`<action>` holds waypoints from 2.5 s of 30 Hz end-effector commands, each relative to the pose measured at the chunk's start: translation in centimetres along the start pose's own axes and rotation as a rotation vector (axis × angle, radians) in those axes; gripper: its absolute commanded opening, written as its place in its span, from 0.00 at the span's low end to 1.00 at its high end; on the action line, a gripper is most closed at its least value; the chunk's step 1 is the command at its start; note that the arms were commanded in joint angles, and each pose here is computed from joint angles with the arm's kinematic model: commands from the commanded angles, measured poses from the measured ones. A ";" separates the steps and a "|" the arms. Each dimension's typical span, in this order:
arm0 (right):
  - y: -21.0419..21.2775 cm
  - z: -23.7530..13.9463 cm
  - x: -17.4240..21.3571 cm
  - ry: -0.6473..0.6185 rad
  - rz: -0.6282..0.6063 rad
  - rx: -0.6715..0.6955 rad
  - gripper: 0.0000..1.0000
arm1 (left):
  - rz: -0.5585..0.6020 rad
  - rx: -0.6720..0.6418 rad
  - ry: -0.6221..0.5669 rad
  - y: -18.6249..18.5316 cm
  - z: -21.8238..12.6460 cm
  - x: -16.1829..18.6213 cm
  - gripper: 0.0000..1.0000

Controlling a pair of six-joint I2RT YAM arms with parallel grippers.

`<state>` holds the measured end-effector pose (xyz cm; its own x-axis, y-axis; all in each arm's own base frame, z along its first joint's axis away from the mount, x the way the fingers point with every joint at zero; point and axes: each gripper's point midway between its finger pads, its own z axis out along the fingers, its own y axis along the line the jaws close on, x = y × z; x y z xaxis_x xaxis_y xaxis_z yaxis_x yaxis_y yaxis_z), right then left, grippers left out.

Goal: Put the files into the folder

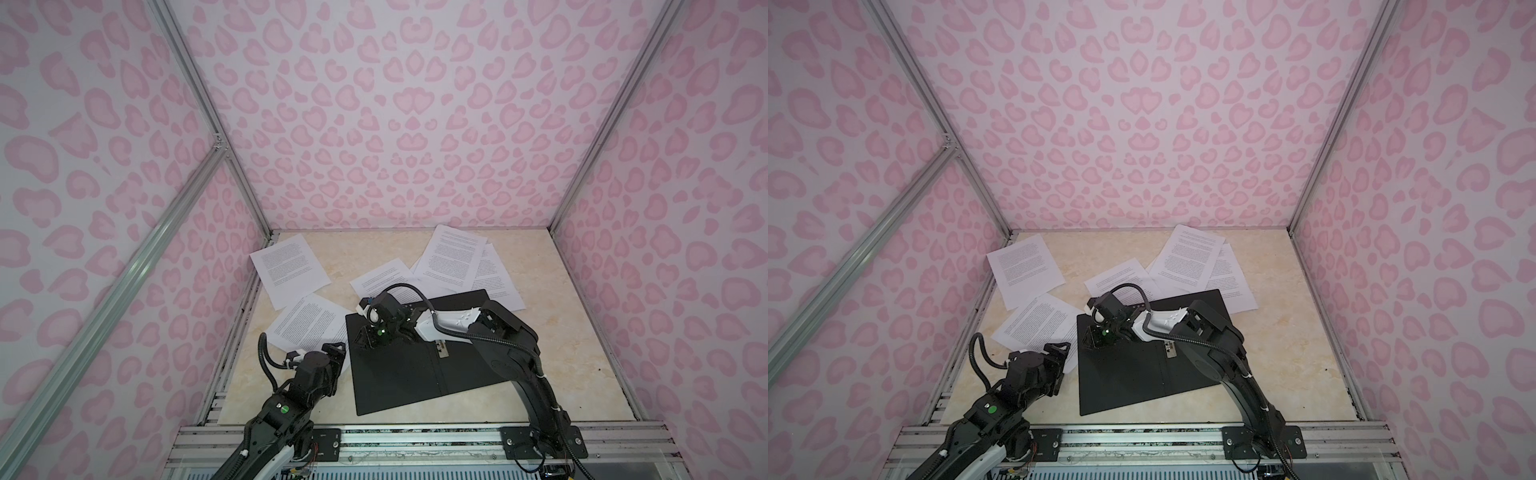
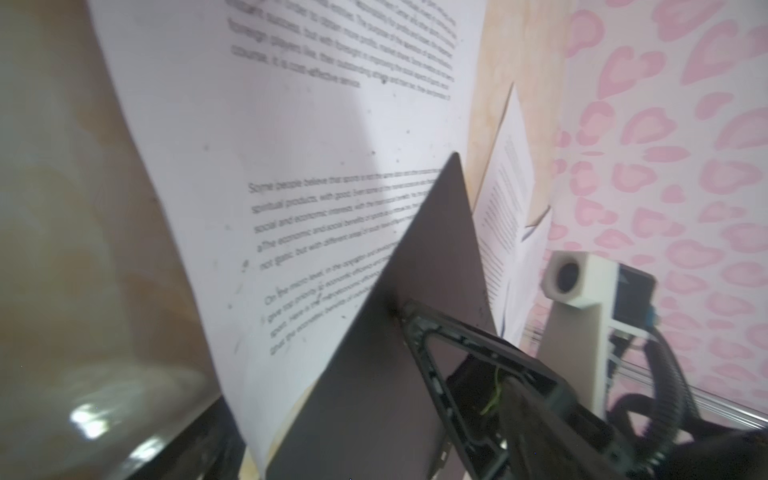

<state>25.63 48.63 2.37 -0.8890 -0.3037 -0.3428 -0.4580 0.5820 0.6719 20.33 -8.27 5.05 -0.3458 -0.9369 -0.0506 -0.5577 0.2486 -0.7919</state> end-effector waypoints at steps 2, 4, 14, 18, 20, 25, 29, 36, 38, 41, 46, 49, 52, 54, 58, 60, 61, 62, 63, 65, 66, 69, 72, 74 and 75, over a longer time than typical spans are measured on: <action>-1.7 1.0 2.1 0.059 0.057 0.046 0.27 | -0.035 -0.315 -0.010 10.2 0.3 -0.2 0.86; -1.8 1.1 2.3 0.062 0.064 0.043 0.26 | -0.031 -0.328 -0.019 10.4 0.3 -0.3 0.85; -1.6 1.0 2.5 0.061 0.078 0.028 0.24 | -0.037 -0.377 -0.029 10.9 0.4 -0.4 0.70; -1.6 1.0 2.4 0.058 0.081 0.023 0.23 | -0.043 -0.397 -0.028 11.4 0.4 -0.3 0.52; -1.6 0.9 2.4 0.060 0.083 0.022 0.22 | -0.043 -0.398 -0.032 11.5 0.3 -0.4 0.44; -1.6 0.8 2.3 0.056 0.084 0.019 0.21 | -0.040 -0.391 -0.038 11.2 0.1 -0.5 0.27; -1.5 0.8 2.3 0.055 0.085 0.015 0.20 | -0.043 -0.376 -0.039 10.9 0.0 -0.6 0.17; -1.0 0.4 2.0 0.048 0.079 0.007 0.18 | -0.041 -0.358 -0.032 10.7 0.0 -0.5 0.10; -0.8 0.2 1.8 0.045 0.079 0.004 0.17 | -0.038 -0.353 -0.030 10.5 0.0 -0.5 0.09; -0.2 -0.4 1.3 0.037 0.072 -0.010 0.17 | -0.032 -0.345 -0.027 10.3 0.0 -0.4 0.04; 1.0 -2.6 -0.3 -0.001 0.055 -0.028 0.22 | -0.014 -0.333 -0.020 9.9 -0.1 -0.4 0.03; 1.5 -4.4 -1.3 -0.030 0.043 -0.027 0.34 | 0.014 -0.315 -0.021 9.2 -0.2 -0.5 0.03; 1.1 -6.7 -1.9 -0.066 0.030 0.021 0.43 | 0.082 -0.287 -0.056 7.1 -1.2 -1.3 0.04; 0.2 -8.5 -2.2 -0.099 0.034 0.070 0.48 | 0.143 -0.260 -0.091 5.2 -2.2 -2.1 0.04; -1.4 -13.0 -3.1 -0.181 0.053 0.119 0.53 | 0.261 -0.213 -0.138 1.5 -4.1 -3.3 0.04; -2.4 -15.6 -3.3 -0.223 0.068 0.141 0.54 | 0.334 -0.179 -0.142 -0.5 -4.7 -3.4 0.04; -2.8 -16.9 -3.4 -0.243 0.069 0.153 0.55 | 0.369 -0.169 -0.144 -1.5 -5.0 -3.5 0.04; -3.2 -18.0 -3.3 -0.256 0.070 0.168 0.55 | 0.400 -0.162 -0.145 -2.4 -5.3 -3.5 0.04; -3.7 -19.2 -3.1 -0.266 0.073 0.187 0.56 | 0.443 -0.160 -0.145 -3.4 -5.7 -3.6 0.04; -4.7 -21.4 -2.8 -0.292 0.091 0.209 0.56 | 0.508 -0.149 -0.149 -5.4 -6.4 -3.7 0.04; -5.2 -22.6 -2.6 -0.307 0.101 0.214 0.57 | 0.553 -0.127 -0.143 -7.0 -6.7 -3.6 0.04; -6.9 -25.7 -1.7 -0.356 0.138 0.239 0.60 | 0.695 -0.097 -0.111 -11.3 -7.6 -2.9 0.04; -8.5 -28.5 -0.8 -0.397 0.174 0.264 0.65 | 0.824 -0.056 -0.054 -15.8 -8.1 -1.7 0.04; -9.7 -30.2 -0.1 -0.429 0.203 0.287 0.69 | 0.874 0.008 0.001 -18.9 -8.1 -0.4 0.04; -10.4 -31.0 0.1 -0.452 0.223 0.295 0.70 | 0.895 0.041 0.031 -20.6 -8.2 0.4 0.04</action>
<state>30.86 21.45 16.35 -0.8460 0.1413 -0.5141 -0.2225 0.7827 0.5812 24.59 -9.16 23.70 -0.5999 -0.5353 -0.5946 -0.2218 0.8254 -0.5192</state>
